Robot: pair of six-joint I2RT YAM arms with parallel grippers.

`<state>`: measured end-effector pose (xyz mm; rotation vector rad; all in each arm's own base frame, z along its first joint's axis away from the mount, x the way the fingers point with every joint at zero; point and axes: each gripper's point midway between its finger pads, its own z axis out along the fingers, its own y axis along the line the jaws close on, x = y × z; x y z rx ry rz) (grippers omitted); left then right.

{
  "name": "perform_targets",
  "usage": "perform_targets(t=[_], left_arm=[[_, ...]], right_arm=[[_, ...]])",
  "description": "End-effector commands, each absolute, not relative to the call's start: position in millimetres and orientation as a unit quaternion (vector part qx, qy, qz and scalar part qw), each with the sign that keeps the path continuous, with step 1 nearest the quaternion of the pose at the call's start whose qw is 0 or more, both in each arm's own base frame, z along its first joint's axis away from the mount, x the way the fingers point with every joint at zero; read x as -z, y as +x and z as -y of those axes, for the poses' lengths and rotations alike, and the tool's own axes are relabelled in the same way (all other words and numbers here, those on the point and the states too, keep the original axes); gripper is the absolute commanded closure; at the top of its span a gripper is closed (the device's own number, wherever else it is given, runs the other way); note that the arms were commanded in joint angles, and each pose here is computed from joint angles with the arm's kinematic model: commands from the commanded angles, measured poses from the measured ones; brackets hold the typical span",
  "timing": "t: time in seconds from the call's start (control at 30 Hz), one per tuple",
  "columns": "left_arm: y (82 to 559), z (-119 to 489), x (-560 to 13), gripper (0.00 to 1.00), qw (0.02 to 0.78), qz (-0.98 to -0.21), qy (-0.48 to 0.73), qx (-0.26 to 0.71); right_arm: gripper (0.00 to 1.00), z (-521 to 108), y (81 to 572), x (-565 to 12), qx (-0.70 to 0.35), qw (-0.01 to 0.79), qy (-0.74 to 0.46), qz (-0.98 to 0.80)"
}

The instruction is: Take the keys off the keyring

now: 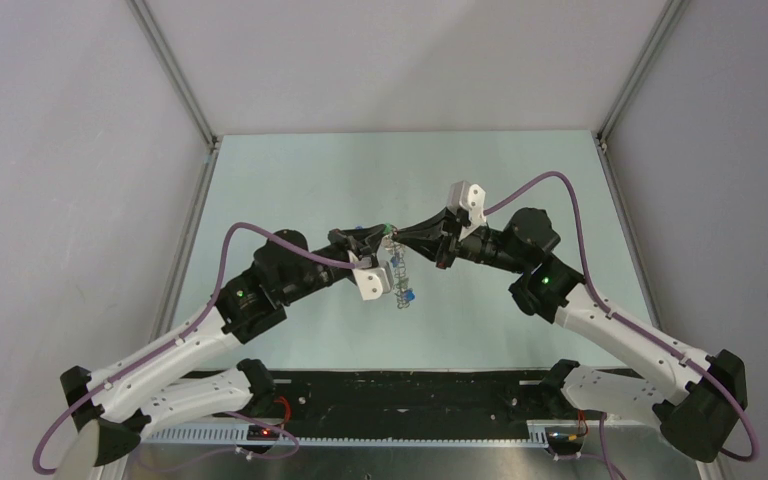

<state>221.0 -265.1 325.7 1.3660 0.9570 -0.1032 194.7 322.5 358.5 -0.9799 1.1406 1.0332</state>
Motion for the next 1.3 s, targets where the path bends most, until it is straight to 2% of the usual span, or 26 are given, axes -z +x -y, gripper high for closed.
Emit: perform_targets(t=[0.0, 0.2, 0.77, 1.27], left_arm=[[223.1, 265.2, -328.4, 1.0, 0.672, -0.418, 0.609, 0.039], [227.5, 262.4, -330.9, 1.0, 0.674, -0.426, 0.602, 0.029], [230.0, 254.4, -341.4, 1.0, 0.688, -0.427, 0.586, 0.017], [229.5, 248.8, -349.8, 1.0, 0.701, -0.422, 0.575, 0.015]], right_arm=[[1.0, -320.1, 188.1, -399.3, -0.461, 0.654, -0.411, -0.436], [1.0, -323.5, 179.0, -389.2, -0.483, 0.624, -0.422, -0.447], [1.0, -339.1, 155.0, -343.0, -0.569, 0.476, -0.429, -0.515], [1.0, -338.0, 150.6, -298.5, -0.56, 0.392, -0.44, -0.583]])
